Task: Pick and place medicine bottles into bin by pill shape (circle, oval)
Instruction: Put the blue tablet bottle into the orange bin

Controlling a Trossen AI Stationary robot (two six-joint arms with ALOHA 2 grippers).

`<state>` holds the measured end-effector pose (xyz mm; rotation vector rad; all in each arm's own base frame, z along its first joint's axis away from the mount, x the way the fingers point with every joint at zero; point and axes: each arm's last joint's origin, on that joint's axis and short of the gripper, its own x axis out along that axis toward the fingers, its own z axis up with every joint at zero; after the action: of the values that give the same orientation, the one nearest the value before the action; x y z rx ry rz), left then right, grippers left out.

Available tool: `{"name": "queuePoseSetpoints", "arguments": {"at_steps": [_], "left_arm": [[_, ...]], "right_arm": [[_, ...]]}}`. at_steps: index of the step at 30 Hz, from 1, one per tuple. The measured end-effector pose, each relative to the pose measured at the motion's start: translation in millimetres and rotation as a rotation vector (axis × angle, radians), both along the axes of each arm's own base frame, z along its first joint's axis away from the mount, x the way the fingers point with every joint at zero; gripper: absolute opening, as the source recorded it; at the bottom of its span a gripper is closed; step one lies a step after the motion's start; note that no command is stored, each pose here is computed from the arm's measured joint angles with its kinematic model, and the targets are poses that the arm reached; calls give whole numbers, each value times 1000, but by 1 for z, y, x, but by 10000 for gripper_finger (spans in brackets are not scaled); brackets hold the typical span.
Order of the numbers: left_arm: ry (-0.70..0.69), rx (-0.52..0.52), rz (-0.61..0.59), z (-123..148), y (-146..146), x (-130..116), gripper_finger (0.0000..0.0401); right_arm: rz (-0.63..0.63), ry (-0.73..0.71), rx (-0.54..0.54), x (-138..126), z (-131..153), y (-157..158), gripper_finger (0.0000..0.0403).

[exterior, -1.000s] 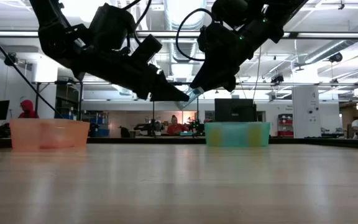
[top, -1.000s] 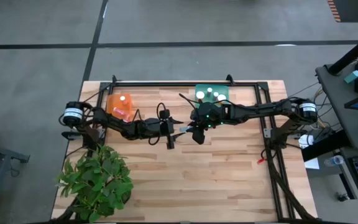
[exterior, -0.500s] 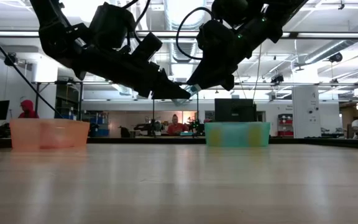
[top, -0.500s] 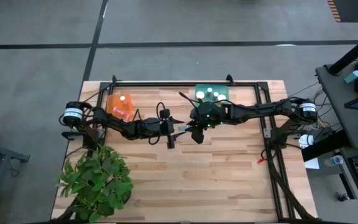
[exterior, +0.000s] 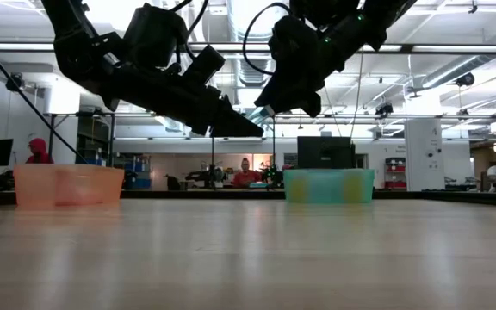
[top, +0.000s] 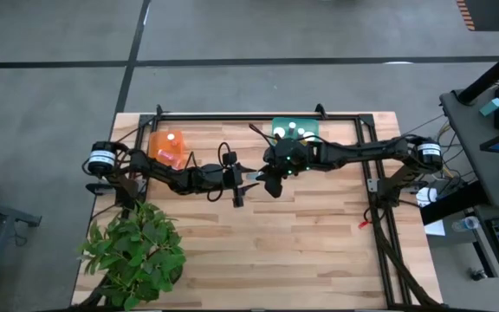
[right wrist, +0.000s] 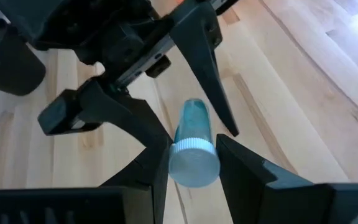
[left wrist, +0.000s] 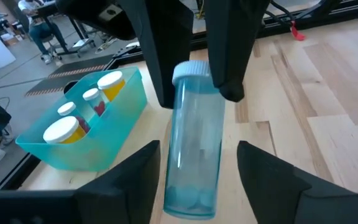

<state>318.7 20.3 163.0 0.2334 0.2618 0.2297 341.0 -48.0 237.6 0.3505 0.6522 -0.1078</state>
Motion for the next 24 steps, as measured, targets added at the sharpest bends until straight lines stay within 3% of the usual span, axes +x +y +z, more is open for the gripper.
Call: {"name": "queuePoseSetpoints", "arguments": {"at_steps": [14,24], "left_arm": [[8,11,-5,0,0,0,67],[7,24,-8,0,0,0,75]], "right_arm": [[6,8,-3,0,0,0,112],[9,0,-15,1,1,0,164]]}}
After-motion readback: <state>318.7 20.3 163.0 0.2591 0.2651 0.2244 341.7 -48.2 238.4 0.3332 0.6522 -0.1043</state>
